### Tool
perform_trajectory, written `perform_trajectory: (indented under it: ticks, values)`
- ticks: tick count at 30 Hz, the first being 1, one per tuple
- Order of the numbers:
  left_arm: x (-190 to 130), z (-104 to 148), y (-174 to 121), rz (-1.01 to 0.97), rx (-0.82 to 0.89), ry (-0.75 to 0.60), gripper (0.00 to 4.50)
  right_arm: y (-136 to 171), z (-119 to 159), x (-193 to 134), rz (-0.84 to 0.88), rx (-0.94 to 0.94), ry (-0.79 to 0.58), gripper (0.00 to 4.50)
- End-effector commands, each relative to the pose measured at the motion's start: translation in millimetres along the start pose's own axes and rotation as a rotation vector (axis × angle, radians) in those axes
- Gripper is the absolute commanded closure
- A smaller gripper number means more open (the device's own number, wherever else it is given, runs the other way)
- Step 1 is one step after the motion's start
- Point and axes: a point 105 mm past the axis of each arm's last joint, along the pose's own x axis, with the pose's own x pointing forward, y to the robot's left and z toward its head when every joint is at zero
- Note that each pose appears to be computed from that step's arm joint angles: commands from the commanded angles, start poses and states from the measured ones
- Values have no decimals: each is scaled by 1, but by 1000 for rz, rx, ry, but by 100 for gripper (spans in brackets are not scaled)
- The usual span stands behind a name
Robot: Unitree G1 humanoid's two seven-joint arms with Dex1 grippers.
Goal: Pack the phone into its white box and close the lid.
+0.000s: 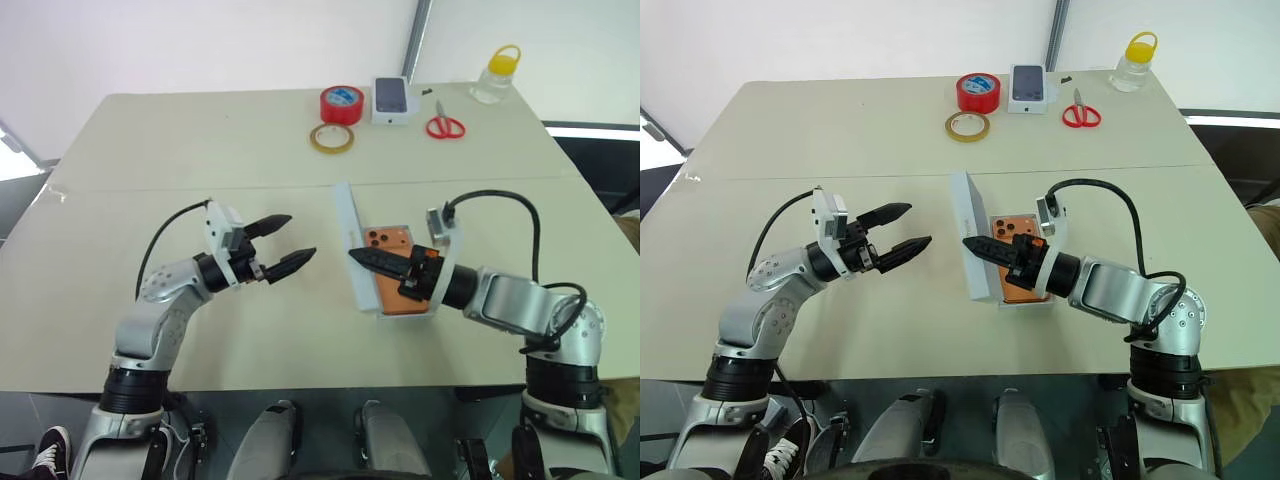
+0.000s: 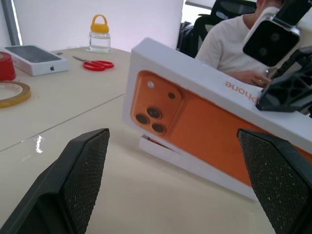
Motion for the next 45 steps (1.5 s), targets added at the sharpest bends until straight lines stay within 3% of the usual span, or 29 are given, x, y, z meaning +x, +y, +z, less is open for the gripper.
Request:
perform_trajectory:
  ticks: [1, 7, 8, 12, 22, 28, 32, 35, 38, 40, 42, 45]
  values:
    - [-1, 9, -7, -27, -15, -33, 144, 17, -2, 2, 78, -16, -9, 450]
    - [-3, 8, -9, -34, -28, -29, 436, 23, 1, 12, 95, 4, -46, 450]
    - [-2, 6, -11, -39, -30, -26, 447, 21, 0, 14, 72, 6, -40, 450]
    - [3, -8, -20, -43, -33, 2, 447, 2, -4, 13, -11, 51, -17, 450]
    - [27, -39, -25, -57, -82, 31, 447, -4, -7, 12, -43, 49, 8, 450]
    - [45, -42, -26, -72, -92, 11, 447, -13, 3, 9, -100, 59, -23, 450]
    - [48, -45, -29, -88, -88, 17, 450, -19, 9, 7, -115, 83, -47, 318]
    - [53, -46, -28, -88, -93, 13, 450, -19, 14, 4, -121, 82, -67, 176]
    - [61, -45, -29, -93, -89, -1, 450, -25, 39, -7, -177, 14, -141, 36]
    - [66, -45, -29, -91, -96, -9, 450, -28, 49, -13, -235, -142, -133, 36]
    - [73, -44, -28, -90, -95, -19, 450, -34, 81, -28, -260, -140, -252, 36]
    - [87, -43, -29, -99, -101, -32, 450, -48, 113, -52, -401, -293, -344, 36]
